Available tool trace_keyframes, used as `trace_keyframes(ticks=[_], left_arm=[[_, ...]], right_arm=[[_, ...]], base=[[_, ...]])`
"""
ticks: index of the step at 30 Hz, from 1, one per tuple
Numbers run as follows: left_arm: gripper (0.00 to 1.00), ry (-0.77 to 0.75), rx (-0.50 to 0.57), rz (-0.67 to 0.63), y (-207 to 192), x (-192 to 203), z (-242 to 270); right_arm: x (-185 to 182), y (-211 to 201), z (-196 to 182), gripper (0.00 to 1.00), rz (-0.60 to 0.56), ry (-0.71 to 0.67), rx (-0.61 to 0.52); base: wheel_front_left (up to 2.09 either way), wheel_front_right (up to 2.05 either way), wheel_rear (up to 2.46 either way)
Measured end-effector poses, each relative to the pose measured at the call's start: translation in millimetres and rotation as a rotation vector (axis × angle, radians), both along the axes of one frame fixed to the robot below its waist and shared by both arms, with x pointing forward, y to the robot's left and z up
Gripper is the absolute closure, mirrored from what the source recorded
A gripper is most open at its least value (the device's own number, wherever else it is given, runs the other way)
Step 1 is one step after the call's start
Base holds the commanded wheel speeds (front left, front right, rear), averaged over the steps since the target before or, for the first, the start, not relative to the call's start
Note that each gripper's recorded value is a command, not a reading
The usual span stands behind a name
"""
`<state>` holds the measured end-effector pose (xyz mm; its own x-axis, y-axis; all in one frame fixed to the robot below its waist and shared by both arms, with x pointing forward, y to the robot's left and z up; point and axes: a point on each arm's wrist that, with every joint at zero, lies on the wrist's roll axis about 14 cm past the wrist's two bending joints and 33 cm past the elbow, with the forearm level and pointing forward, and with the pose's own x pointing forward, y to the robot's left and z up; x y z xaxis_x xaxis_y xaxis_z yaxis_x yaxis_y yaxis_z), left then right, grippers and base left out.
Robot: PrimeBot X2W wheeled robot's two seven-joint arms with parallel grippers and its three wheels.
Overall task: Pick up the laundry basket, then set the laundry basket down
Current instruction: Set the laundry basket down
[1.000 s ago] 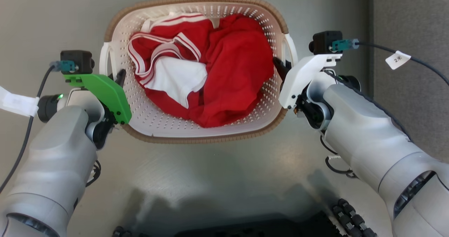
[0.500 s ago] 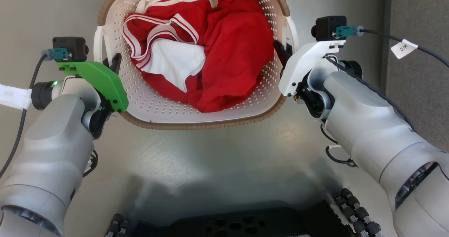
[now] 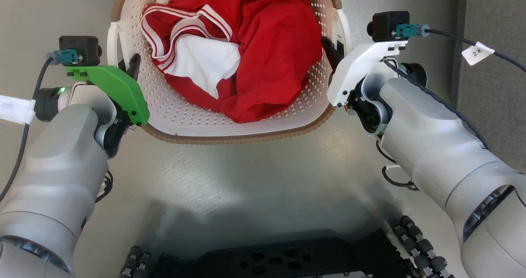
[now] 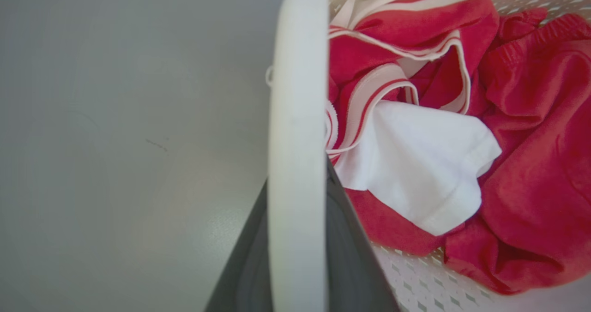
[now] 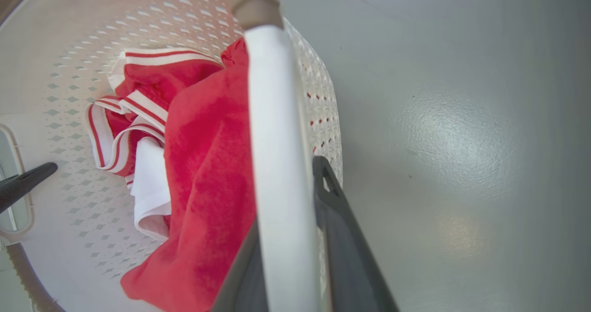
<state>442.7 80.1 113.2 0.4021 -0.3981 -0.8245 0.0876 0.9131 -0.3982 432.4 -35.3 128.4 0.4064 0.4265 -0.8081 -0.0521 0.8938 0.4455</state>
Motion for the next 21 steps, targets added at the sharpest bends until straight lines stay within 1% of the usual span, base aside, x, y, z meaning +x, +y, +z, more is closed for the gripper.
trace_keyframes(ticks=[1,2,3,4,5,10,21], left_arm=[[1.0,0.001,0.0,-0.001,-0.1,-0.4,-0.3],[0.78,0.002,0.001,-0.002,-0.2,-0.7,-0.6],[0.0,0.002,0.001,-0.003,0.0,-0.8,-0.8],[0.0,0.005,0.004,-0.005,0.3,-1.5,-1.3],[0.0,0.006,0.007,-0.006,1.1,-2.2,-1.7],[0.0,0.008,0.015,-0.009,3.4,-3.0,-1.9],[0.0,-0.02,0.023,-0.018,4.7,2.0,6.9]], right_arm=[[0.0,-0.1,-0.1,1.0,-0.001,-0.001,0.0],[0.1,-0.2,-0.2,1.0,-0.002,-0.002,0.0],[0.3,-0.4,-0.1,0.78,-0.005,-0.003,0.0],[0.9,-0.6,0.0,0.02,-0.012,-0.005,0.002],[2.3,-0.9,0.5,0.0,-0.019,-0.01,0.004],[9.4,2.6,4.6,0.0,-0.037,-0.023,0.021],[15.3,-1.6,12.3,0.0,-0.056,-0.048,0.012]], base=[[0.0,0.0,0.0],[0.0,0.0,0.0],[0.0,0.0,0.0],[0.0,0.0,0.0],[0.0,0.0,0.0],[0.0,0.0,0.0],[0.0,0.0,0.0]])
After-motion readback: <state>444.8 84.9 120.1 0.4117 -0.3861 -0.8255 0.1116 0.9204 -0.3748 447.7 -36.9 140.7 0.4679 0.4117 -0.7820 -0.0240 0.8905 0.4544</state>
